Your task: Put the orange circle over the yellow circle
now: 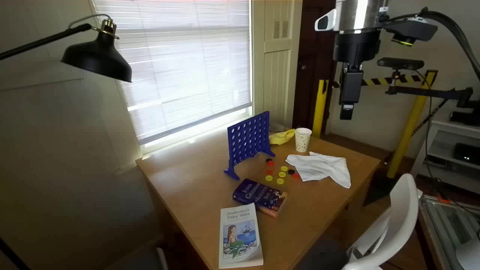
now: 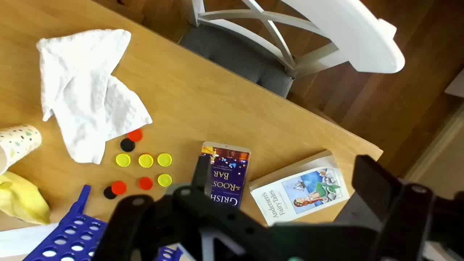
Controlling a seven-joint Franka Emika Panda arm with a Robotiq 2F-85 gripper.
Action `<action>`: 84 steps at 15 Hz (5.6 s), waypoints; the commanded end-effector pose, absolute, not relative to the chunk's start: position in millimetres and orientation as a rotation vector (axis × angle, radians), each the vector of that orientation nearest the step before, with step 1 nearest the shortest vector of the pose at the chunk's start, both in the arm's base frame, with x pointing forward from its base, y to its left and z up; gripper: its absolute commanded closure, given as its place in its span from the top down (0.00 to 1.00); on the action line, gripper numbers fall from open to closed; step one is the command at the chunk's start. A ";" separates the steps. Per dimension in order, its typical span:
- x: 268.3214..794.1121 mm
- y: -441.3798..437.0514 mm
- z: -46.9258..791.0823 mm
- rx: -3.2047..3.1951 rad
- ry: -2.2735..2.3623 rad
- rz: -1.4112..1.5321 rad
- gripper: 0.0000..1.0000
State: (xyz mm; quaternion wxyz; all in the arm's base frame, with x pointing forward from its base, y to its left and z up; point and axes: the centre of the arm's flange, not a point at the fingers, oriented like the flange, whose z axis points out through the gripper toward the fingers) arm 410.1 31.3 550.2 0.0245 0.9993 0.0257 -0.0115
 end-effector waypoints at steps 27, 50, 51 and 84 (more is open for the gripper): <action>600.7 -149.0 326.6 2.918 -1.119 0.565 1.00; 621.5 -228.7 185.4 2.724 -1.309 0.495 1.00; 623.3 -229.2 180.9 2.717 -1.321 0.486 1.00; 650.8 -224.8 139.7 2.564 -1.372 0.473 0.81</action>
